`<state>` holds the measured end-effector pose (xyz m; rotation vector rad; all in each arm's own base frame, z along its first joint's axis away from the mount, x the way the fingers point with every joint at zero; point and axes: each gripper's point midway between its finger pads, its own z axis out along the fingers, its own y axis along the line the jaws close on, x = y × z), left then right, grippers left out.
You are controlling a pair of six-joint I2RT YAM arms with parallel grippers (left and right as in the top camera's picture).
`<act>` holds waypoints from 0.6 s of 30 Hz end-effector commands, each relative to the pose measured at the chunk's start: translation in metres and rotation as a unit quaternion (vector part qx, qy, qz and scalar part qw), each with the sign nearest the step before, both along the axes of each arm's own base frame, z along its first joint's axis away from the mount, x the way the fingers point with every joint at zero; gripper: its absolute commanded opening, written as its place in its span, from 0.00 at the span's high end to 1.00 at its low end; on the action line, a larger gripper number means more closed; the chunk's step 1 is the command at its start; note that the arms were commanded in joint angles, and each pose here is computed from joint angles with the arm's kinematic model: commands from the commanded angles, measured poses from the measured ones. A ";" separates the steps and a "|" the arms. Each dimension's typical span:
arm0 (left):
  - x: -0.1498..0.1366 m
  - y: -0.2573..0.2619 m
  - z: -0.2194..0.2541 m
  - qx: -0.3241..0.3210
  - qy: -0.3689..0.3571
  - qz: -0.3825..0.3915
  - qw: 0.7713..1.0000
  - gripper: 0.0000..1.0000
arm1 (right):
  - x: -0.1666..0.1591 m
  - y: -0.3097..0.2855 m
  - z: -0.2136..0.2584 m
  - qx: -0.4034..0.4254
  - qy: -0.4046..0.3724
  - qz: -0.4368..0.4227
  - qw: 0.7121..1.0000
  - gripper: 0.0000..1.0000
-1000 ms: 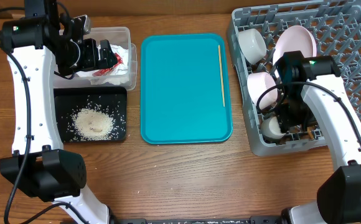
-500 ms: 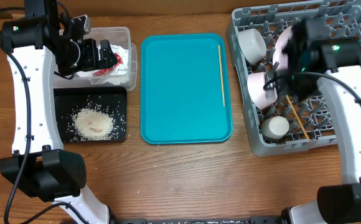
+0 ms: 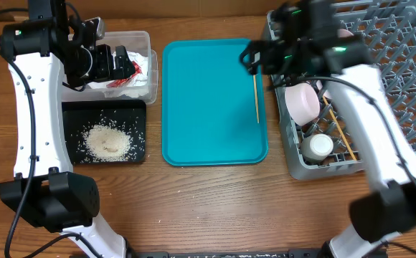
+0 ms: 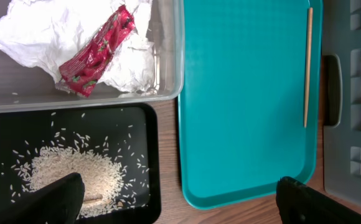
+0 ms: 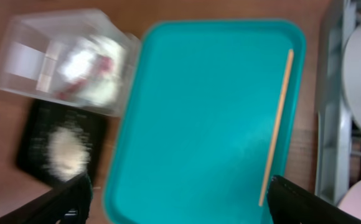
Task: Sort waste into correct bins and load items into the dishwasher
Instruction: 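Return the right gripper to the tray and grasp the second chopstick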
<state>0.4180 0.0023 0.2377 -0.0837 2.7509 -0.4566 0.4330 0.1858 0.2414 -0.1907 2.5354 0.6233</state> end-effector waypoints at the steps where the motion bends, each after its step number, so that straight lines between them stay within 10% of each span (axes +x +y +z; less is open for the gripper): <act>1: 0.002 -0.001 0.007 0.007 -0.014 -0.010 1.000 0.00 | 0.006 -0.003 -0.051 -0.120 0.020 -0.054 0.991 0.12; 18: 0.002 -0.001 0.007 0.007 -0.014 -0.010 1.000 0.00 | 0.014 0.000 -0.165 -0.252 0.083 -0.036 0.963 0.18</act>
